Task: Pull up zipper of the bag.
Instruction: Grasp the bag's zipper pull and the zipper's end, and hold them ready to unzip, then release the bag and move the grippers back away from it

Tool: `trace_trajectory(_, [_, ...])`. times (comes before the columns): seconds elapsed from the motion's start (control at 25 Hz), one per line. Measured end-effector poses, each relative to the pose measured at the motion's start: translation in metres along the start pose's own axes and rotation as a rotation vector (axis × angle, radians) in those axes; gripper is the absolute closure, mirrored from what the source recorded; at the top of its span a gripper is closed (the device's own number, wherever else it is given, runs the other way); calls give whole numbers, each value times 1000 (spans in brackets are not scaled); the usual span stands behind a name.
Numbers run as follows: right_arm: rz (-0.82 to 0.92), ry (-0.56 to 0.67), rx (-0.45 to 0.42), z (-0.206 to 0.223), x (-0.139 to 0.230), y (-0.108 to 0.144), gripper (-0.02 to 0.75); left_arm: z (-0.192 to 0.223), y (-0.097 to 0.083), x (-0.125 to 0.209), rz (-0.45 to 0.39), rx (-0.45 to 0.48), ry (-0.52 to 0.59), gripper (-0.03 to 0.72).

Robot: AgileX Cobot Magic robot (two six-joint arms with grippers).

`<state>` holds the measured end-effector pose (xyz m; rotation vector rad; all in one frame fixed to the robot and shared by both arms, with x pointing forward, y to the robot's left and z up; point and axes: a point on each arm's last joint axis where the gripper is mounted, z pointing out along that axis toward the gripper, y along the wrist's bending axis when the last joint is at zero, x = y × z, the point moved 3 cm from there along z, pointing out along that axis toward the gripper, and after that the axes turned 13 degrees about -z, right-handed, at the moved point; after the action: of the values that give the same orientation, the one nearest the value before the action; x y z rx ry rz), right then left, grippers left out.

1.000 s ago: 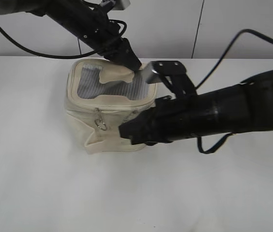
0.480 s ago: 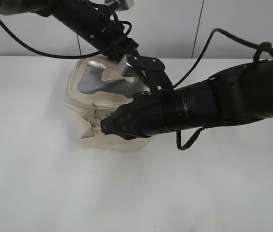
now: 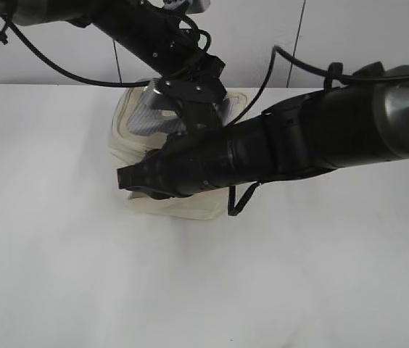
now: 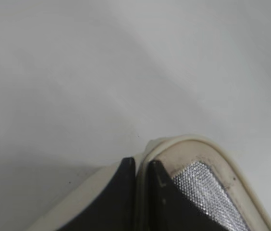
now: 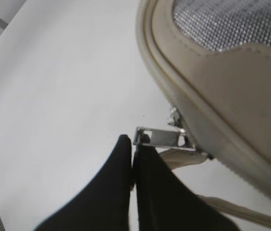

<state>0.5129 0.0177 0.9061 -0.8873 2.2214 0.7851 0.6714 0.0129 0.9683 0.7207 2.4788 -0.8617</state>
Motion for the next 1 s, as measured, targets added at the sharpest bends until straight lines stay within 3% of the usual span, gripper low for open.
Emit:
trace_trajectory(0.28, [7,59,37,-5,0,-7,716,-1,0,0,-11,3,-2,632])
trace_trajectory(0.36, [-2,106,1,-13,1,-9,638,-2,2,-4,-39,4,-32,587])
trace_trajectory(0.52, [-51,231,-67,-41,3,-13,391,-6,7,-13,-106,11,-100,425])
trace_trajectory(0.6, [-70,242,-56,-60,-3,-21,339,-10,13,-12,-125,16,-94,379])
trace_trajectory(0.8, [-69,263,10,-99,-11,-35,315,-26,22,-9,-147,50,-47,354])
trace_trajectory(1.0, [18,269,77,-134,7,-45,314,-72,3,-16,-108,81,-61,336])
